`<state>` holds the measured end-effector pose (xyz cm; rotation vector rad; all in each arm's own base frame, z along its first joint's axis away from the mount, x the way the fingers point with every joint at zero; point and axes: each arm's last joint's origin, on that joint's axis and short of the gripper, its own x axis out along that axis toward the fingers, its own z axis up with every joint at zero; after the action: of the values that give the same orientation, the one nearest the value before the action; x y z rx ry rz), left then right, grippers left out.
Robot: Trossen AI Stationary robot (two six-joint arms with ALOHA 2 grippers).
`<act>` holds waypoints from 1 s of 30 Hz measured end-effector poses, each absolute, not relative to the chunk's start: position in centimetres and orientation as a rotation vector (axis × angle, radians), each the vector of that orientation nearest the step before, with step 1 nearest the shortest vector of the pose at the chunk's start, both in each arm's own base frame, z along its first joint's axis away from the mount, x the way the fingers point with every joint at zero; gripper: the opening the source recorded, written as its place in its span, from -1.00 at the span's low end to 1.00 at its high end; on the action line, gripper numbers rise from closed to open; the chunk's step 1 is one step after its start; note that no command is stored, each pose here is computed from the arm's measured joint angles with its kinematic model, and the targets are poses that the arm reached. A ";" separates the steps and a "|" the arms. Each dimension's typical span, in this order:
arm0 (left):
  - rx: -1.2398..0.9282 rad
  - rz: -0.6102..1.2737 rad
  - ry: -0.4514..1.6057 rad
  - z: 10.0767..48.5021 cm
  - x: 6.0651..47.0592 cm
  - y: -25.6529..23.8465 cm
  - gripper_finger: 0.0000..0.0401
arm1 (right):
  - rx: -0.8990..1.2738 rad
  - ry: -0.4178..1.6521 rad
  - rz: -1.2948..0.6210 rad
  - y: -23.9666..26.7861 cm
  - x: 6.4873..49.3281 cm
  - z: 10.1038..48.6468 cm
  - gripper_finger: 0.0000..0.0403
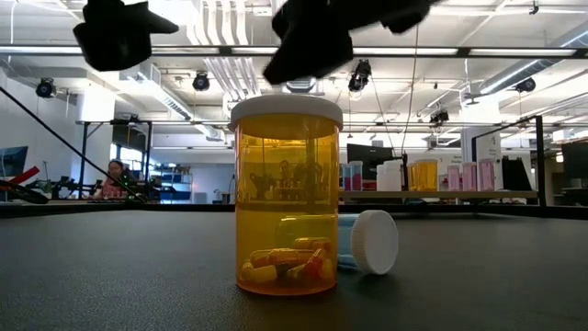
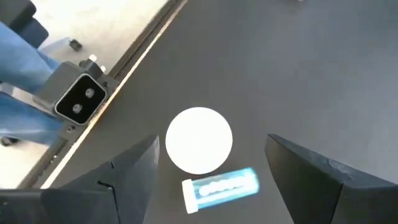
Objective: Pick and place medicine bottles onto shelf by color
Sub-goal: Put the orange pill bottle on the shelf aligned with the other orange pill bottles
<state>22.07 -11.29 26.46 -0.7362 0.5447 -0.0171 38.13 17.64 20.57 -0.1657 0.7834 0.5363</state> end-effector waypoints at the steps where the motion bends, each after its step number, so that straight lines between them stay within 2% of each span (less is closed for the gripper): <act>1: -0.753 -0.013 0.546 26.5 22.1 -11.3 0.09 | -0.145 0.797 0.529 17.7 38.1 20.3 0.40; 10: -0.758 -0.012 0.549 26.4 22.1 -11.3 0.09 | -0.125 0.823 0.547 18.8 38.1 19.1 0.40; 19: -0.759 -0.012 0.549 26.4 22.1 -11.3 0.09 | -0.195 0.740 0.582 18.9 38.5 19.4 0.40; 30: -0.757 -0.010 0.548 26.4 22.1 -11.3 0.09 | -0.144 0.676 0.568 18.8 38.3 17.9 0.40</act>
<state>22.08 -11.29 26.43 -0.7575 0.5476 -0.0101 38.35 18.82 17.90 -0.1442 0.6760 0.5681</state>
